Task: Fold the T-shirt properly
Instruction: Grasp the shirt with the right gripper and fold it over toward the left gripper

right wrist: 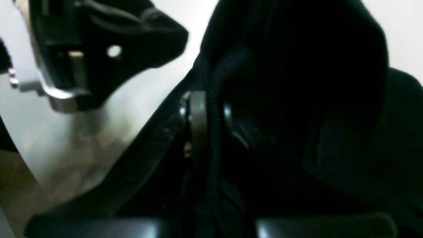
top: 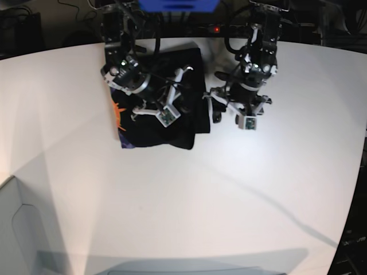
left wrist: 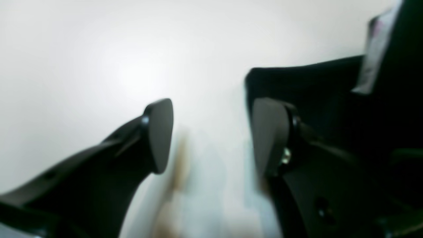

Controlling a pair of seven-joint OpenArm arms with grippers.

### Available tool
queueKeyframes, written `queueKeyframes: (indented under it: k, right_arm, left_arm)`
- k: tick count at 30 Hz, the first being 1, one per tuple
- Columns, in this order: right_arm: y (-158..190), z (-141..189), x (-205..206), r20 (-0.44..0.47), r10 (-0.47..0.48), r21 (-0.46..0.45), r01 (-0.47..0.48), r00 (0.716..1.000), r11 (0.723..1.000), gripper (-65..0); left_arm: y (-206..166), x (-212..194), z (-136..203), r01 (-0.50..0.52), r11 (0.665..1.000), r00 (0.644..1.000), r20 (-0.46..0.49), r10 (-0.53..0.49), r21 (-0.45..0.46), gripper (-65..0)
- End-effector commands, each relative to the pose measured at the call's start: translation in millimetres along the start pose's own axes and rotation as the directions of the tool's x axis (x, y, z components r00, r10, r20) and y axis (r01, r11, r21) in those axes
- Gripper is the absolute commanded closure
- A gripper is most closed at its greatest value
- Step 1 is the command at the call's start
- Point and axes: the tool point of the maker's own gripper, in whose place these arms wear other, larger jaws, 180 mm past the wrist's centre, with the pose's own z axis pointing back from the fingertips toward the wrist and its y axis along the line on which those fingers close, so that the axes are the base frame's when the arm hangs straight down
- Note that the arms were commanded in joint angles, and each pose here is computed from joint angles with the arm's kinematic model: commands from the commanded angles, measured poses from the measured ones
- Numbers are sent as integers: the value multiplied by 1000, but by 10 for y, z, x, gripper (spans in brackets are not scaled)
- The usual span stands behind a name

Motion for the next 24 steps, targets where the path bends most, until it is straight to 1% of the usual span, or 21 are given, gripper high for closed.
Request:
queueKeyframes:
  k: [1, 4, 6, 8, 10, 13, 15, 19, 22, 24]
  right_arm:
    - [25, 13, 165, 59, 0, 12, -1, 998, 1000, -10]
    - [8, 27, 124, 49, 7, 10, -7, 999, 1000, -107]
    - [14, 44, 129, 51, 8, 8, -8, 999, 1000, -198]
    - [26, 108, 172, 69, 15, -1, -15, 998, 1000, -264]
    - [23, 238, 299, 108, 34, -26, -31, 994, 999, -306]
    - [18, 415, 484, 161, 66, -62, -56, 985, 996, -317]
    - [-25, 468, 537, 175, 75, -82, -62, 982, 995, -317]
    - [-449, 616, 449, 157, 55, -198, -23, 986, 980, -317]
    - [-674, 727, 374, 147, 35, -264, 5, 988, 965, -318]
    - [-809, 794, 351, 137, 45, -298, -2, 990, 955, -319]
  left_arm:
    - [-1, 139, 47, -4, 1000, 999, 49, 4, -4, -382]
    - [86, 169, 107, -12, 1000, 998, 62, 11, 19, -438]
    - [156, 196, 163, -19, 999, 997, 74, 16, 38, -474]
    - [254, 230, 244, -28, 998, 996, 91, 22, 64, -493]
    - [404, 262, 343, -39, 994, 994, 108, 27, 103, -497]
    - [589, 297, 472, -51, 987, 991, 127, 32, 154, -498]
    - [761, 327, 566, -61, 978, 989, 142, 33, 200, -498]
    - [1084, 384, 748, -90, 954, 984, 174, 40, 286, -498]
    - [1270, 403, 832, -152, 940, 975, 202, 92, 305, -497]
    - [1340, 405, 875, -204, 933, 965, 222, 141, 296, -497]
